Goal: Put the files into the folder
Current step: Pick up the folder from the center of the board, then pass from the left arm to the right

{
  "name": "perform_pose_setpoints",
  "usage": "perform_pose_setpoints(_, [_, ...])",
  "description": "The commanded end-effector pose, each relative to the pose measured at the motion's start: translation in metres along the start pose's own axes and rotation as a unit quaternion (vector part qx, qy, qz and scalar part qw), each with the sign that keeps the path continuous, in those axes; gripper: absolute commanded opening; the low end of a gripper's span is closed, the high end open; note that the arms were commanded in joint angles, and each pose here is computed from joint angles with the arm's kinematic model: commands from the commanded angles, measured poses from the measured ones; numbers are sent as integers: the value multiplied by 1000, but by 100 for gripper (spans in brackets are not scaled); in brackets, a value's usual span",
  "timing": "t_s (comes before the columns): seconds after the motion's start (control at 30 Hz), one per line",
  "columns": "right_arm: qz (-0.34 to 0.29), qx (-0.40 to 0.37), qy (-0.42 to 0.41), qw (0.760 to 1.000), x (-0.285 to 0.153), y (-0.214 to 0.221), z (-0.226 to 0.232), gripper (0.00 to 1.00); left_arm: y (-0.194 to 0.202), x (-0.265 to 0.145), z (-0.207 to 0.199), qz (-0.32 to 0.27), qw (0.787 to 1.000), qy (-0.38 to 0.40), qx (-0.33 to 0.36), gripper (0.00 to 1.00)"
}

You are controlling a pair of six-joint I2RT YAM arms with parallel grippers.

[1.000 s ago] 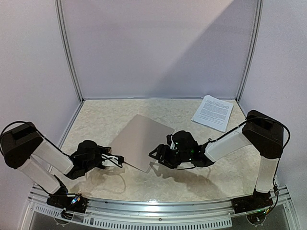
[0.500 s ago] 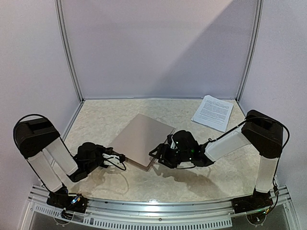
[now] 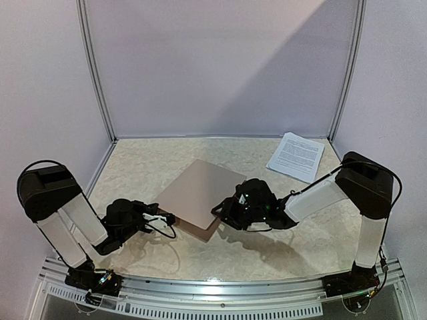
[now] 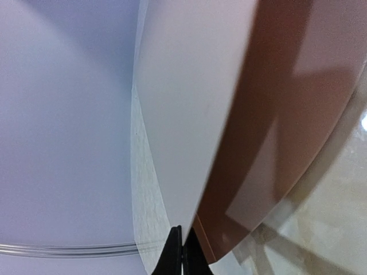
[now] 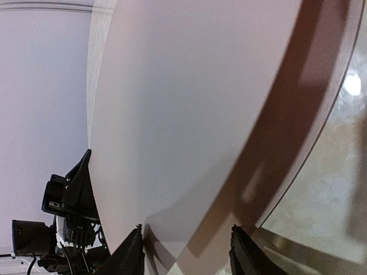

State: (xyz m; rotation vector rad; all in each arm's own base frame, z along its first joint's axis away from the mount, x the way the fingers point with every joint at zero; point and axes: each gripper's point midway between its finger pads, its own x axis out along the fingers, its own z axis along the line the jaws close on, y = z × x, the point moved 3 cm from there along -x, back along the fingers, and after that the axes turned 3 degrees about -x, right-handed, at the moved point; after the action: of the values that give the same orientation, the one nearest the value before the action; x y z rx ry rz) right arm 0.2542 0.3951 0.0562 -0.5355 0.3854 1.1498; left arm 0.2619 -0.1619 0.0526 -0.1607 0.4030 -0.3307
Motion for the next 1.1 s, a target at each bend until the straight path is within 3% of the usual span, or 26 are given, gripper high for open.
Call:
perform_pose_setpoints(0.0, [-14,0,0,1000,7,-11,-4,45,-8,-3,-3,-14,1000,4,-9,0])
perform_pose_setpoints(0.13, [-4,2,-29,1000,8,-12,3,28,-11,-4,-2,-12,1000,4,-7,0])
perform_pose_setpoints(0.27, [-1,-10,-44,999,3,-14,10,1,-13,0,-5,14,999,36,-7,4])
perform_pose_setpoints(0.33, [-3,-27,-36,999,-3,-16,12,0,-16,1,-6,32,996,80,-26,28])
perform_pose_setpoints(0.4, [-3,-50,-26,998,-11,-17,12,0,-23,-3,-8,39,986,147,-67,59])
perform_pose_setpoints(0.5, [5,-80,-7,997,-27,-16,17,0,-38,-17,5,25,973,200,-115,77])
perform_pose_setpoints(0.67, [42,-146,35,988,-57,-11,30,0,-49,-43,29,22,954,246,-172,84])
perform_pose_setpoints(0.87, [95,-214,117,965,-104,-7,35,0,-46,-50,71,12,940,216,-263,88])
perform_pose_setpoints(0.97, [83,-228,121,963,-129,-9,42,0,-55,-58,68,-25,927,257,-272,89])
perform_pose_setpoints(1.07, [74,-238,109,962,-150,-10,55,0,-59,-54,72,-32,922,247,-295,90])
